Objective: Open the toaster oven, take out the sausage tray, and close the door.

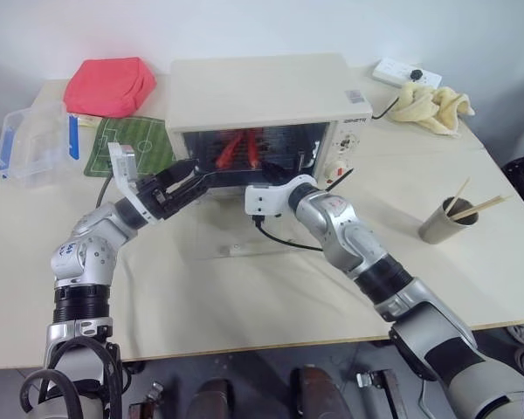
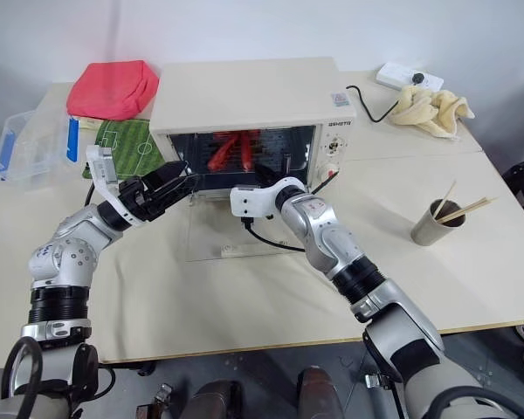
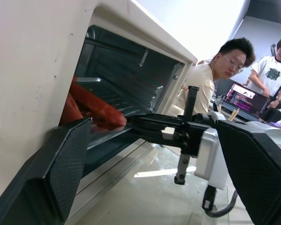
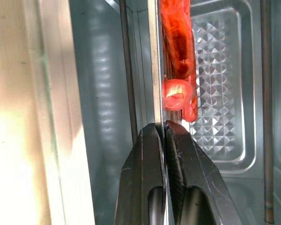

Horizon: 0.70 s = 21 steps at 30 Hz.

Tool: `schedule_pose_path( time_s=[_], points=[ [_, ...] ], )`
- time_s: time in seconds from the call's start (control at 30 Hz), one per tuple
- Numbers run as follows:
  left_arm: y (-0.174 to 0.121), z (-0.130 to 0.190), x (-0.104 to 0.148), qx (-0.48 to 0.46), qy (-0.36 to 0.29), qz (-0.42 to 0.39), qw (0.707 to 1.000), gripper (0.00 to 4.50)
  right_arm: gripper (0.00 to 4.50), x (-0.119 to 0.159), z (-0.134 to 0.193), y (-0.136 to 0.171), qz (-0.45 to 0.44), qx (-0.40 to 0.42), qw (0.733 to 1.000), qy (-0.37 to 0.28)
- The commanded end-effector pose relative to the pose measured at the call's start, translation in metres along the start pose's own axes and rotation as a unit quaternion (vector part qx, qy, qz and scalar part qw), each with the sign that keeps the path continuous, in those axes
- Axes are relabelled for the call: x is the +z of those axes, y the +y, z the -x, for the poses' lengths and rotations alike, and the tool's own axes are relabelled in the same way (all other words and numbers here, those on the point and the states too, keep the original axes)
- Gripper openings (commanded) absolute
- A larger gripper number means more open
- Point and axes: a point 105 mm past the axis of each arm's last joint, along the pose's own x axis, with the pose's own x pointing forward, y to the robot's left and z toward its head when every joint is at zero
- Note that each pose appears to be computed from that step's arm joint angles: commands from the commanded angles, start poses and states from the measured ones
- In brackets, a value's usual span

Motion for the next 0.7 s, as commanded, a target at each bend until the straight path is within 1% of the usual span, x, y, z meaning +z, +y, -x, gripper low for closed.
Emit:
schedule_pose_path(
  time_s=[0.03, 0.17, 0.53, 0.7],
  points=[
    [0.004, 0.005, 0.021, 0.012, -0.029, -0.022, 0.999, 4.50, 0.03, 0.012, 0.008, -0.031, 0.007, -0.057, 0.998, -0.027],
    [0.005, 0.005, 0.022, 0.013, -0.030, -0.022, 0.999, 4.50, 0.03, 0.011, 0.015, -0.031, 0.018, -0.063, 0.997, -0.029],
    [0.007, 0.007, 0.027, 0.018, -0.038, -0.020, 0.999, 4.50, 0.03, 0.010, 0.041, -0.035, 0.011, -0.086, 0.996, -0.030],
    [0.009, 0.008, 0.028, 0.020, -0.040, -0.020, 0.999, 4.50, 0.03, 0.010, 0.053, -0.032, 0.010, -0.083, 0.996, -0.034]
  ],
)
